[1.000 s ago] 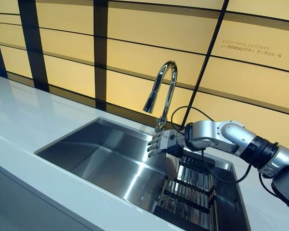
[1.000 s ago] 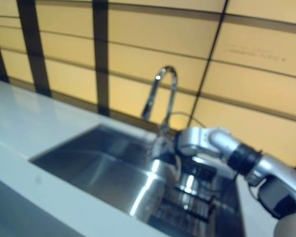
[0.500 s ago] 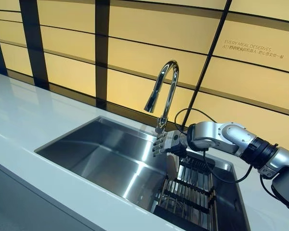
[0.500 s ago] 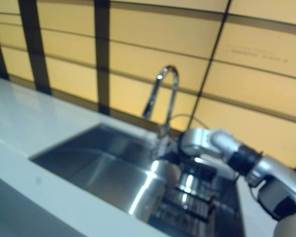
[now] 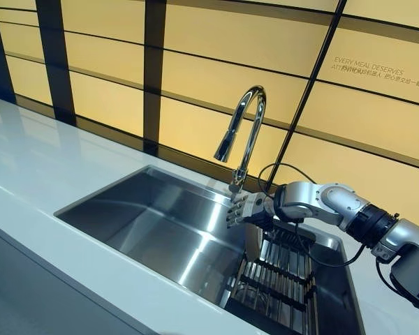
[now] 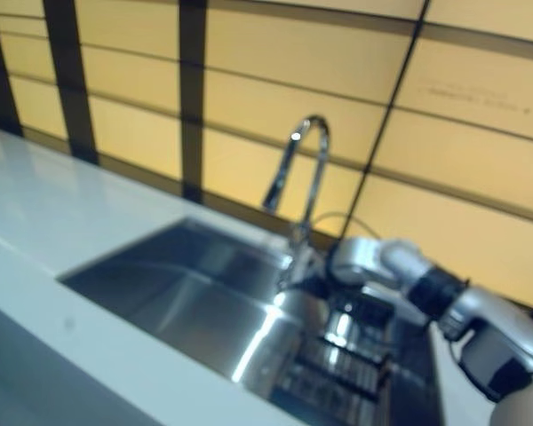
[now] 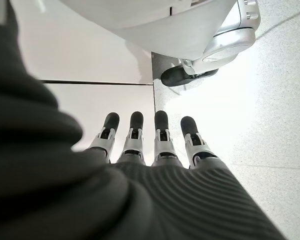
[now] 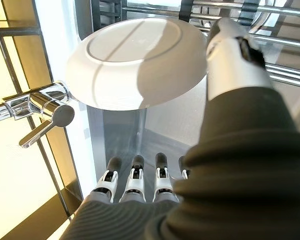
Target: Take plates into dishwasher
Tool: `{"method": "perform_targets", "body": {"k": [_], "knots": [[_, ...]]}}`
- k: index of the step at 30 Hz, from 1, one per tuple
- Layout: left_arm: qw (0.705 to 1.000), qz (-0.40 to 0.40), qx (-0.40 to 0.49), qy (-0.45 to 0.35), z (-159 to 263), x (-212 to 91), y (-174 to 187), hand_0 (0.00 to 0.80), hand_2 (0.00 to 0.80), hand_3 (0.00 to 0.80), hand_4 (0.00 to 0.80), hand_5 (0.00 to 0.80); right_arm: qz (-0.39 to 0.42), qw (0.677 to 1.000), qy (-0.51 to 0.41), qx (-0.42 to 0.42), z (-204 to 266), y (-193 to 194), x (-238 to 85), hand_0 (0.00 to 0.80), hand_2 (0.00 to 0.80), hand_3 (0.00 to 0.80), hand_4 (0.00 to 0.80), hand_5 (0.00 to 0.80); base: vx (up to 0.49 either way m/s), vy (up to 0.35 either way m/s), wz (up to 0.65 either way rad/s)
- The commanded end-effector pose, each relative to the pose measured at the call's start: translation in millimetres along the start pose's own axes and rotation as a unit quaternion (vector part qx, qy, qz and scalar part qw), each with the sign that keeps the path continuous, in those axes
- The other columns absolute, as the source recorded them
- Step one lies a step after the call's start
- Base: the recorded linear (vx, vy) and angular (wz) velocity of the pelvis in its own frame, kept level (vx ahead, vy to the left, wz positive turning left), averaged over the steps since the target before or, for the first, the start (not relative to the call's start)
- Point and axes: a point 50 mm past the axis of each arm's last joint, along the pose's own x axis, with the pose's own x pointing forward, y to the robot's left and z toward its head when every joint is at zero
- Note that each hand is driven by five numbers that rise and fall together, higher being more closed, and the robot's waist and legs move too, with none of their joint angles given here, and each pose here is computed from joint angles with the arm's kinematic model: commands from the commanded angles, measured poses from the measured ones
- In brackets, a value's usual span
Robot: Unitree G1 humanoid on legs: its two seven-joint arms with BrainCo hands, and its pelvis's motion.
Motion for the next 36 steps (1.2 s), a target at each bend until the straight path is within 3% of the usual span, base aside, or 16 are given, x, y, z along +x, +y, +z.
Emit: {"method": "perform_targets", "body": {"k": [1, 36], "knots": [[0.998, -0.003, 0.052, 0.022, -7.5, -0.4, 4.0, 0.0, 0.0, 0.0, 0.0, 0.0, 0.006, 0.999, 0.047, 0.007, -15.5, 5.4, -6.1, 0.0, 0.0, 0.0, 0.0, 0.0, 0.0, 0.0, 0.0], [0.997, 0.003, 0.078, 0.014, -7.7, -3.6, 14.0, 0.0, 0.0, 0.0, 0.0, 0.0, 0.008, 0.995, 0.091, 0.024, -26.6, 18.2, -5.5, 0.0, 0.0, 0.0, 0.0, 0.0, 0.011, -0.014, 0.01]]}}
